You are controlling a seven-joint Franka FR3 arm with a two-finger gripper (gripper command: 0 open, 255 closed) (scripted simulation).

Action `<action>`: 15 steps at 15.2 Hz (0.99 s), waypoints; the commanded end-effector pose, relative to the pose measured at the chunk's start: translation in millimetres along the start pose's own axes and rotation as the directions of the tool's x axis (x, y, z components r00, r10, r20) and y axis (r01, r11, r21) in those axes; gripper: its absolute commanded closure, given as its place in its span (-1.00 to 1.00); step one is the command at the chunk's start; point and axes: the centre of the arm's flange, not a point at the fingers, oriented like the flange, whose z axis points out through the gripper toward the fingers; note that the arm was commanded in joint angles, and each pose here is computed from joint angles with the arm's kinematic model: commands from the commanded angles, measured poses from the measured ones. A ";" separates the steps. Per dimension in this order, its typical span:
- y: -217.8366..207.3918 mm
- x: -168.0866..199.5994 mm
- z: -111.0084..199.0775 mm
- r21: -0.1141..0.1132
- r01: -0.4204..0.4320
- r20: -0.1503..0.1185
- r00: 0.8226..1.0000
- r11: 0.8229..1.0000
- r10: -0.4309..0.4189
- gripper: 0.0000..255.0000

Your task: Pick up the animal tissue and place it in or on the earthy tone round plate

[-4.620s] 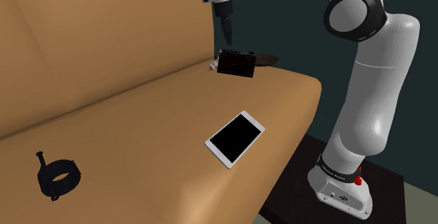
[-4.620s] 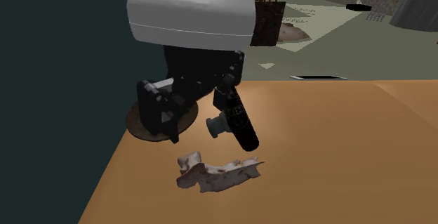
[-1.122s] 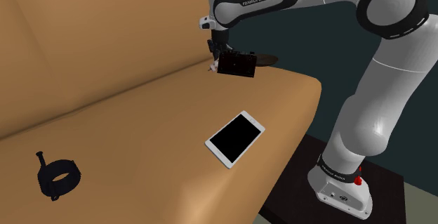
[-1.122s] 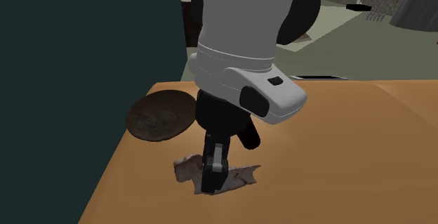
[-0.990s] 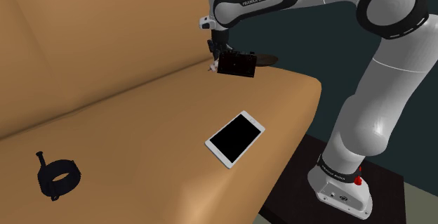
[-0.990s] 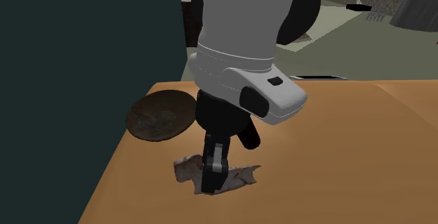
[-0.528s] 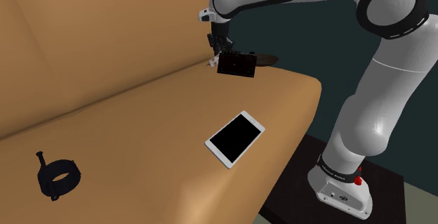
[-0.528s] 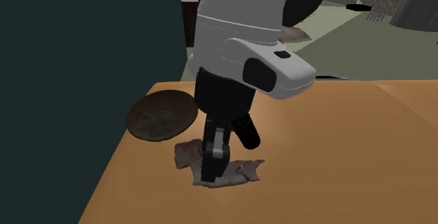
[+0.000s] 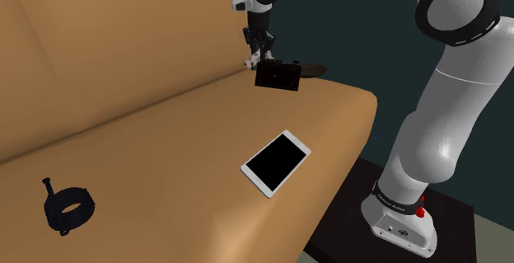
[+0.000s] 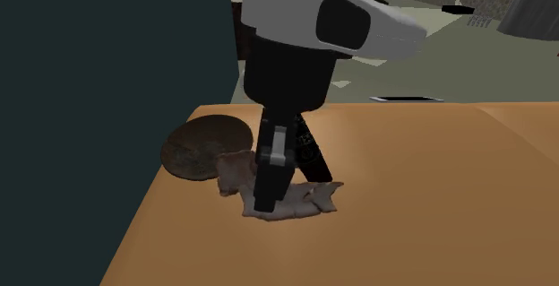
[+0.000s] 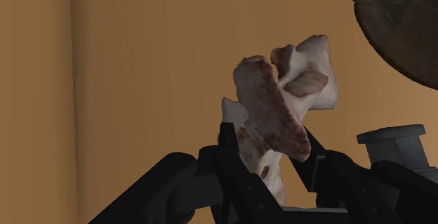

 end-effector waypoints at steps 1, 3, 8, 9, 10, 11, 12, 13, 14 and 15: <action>1.7 -2.0 -10.2 0.000 0.000 0.000 1.000 1.000 0.000 1.00; 3.1 -3.8 -20.5 0.000 0.000 0.000 1.000 1.000 0.000 1.00; 6.8 -8.1 -46.3 0.000 0.000 0.000 1.000 1.000 0.000 1.00; 7.1 -8.4 -48.0 0.000 0.000 0.000 1.000 1.000 0.000 1.00; -2.5 -17.5 -48.3 0.000 0.000 0.000 1.000 1.000 0.000 1.00; -12.1 -26.5 -48.5 0.000 0.000 0.000 1.000 1.000 0.000 1.00; -21.8 -35.5 -48.7 0.000 0.000 0.000 1.000 1.000 0.000 1.00; -31.4 -44.6 -48.9 0.000 0.000 0.000 1.000 1.000 0.000 1.00; -41.0 -53.6 -49.1 0.000 0.000 0.000 1.000 1.000 0.000 1.00; -50.6 -62.7 -49.3 0.000 0.000 0.000 1.000 1.000 0.000 1.00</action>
